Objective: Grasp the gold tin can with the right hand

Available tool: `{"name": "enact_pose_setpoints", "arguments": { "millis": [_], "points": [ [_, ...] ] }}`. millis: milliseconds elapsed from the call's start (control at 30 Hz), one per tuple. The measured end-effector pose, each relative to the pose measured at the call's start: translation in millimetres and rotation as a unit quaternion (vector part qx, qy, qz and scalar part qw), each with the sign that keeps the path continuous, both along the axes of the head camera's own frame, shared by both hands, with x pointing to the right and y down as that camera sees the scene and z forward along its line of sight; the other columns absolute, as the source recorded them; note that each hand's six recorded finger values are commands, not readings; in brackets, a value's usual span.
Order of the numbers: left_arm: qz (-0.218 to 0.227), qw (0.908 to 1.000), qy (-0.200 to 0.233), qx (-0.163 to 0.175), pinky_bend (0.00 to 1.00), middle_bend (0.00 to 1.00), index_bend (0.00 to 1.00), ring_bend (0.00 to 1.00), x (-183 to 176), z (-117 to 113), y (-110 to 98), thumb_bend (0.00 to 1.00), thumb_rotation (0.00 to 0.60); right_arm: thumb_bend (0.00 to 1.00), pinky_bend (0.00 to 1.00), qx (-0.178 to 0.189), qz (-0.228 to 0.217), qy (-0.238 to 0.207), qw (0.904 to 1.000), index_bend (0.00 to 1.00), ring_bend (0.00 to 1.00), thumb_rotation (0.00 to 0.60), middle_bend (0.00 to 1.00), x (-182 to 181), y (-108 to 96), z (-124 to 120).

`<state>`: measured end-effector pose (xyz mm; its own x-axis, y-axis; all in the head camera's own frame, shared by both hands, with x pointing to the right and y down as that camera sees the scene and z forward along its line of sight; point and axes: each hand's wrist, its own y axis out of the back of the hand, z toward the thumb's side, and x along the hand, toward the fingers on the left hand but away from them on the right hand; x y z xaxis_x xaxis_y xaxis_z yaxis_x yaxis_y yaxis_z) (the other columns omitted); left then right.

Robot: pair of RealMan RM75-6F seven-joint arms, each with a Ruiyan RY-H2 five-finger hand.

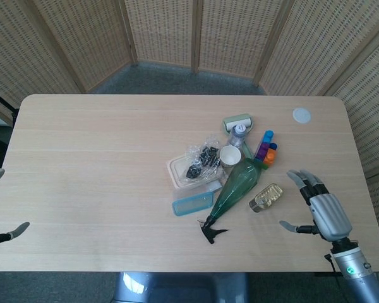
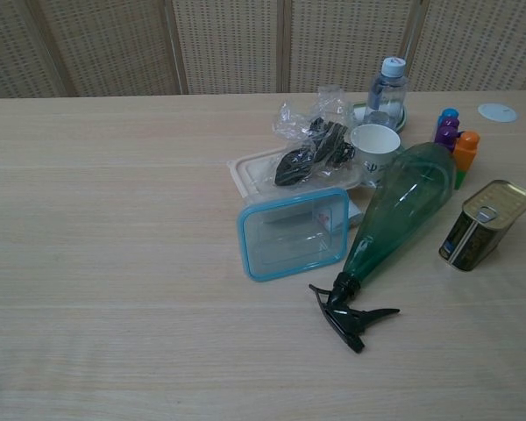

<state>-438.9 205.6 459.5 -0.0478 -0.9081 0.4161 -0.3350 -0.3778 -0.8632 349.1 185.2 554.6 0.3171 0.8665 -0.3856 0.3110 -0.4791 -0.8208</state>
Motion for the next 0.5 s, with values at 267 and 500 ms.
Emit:
{"name": "enact_pose_setpoints", "arguments": {
  "millis": [267, 500],
  "points": [
    [0.001, 1.0000, -0.006, -0.005, 0.00, 0.00, 0.00, 0.00, 2.6, 4.7, 1.5, 0.00, 0.600, 0.00, 0.00, 0.028, -0.106, 0.072, 0.9914, 0.00, 0.00, 0.522, 0.00, 9.8, -30.9, 33.4],
    [-0.002, 1.0000, -0.009, -0.003, 0.00, 0.00, 0.00, 0.00, 1.1, 4.7, 1.6, 0.00, 0.600, 0.00, 0.00, 0.067, -0.206, 0.154, 0.9642, 0.00, 0.00, 0.529, 0.00, 0.4, -45.0, 62.8]
  ]
}}
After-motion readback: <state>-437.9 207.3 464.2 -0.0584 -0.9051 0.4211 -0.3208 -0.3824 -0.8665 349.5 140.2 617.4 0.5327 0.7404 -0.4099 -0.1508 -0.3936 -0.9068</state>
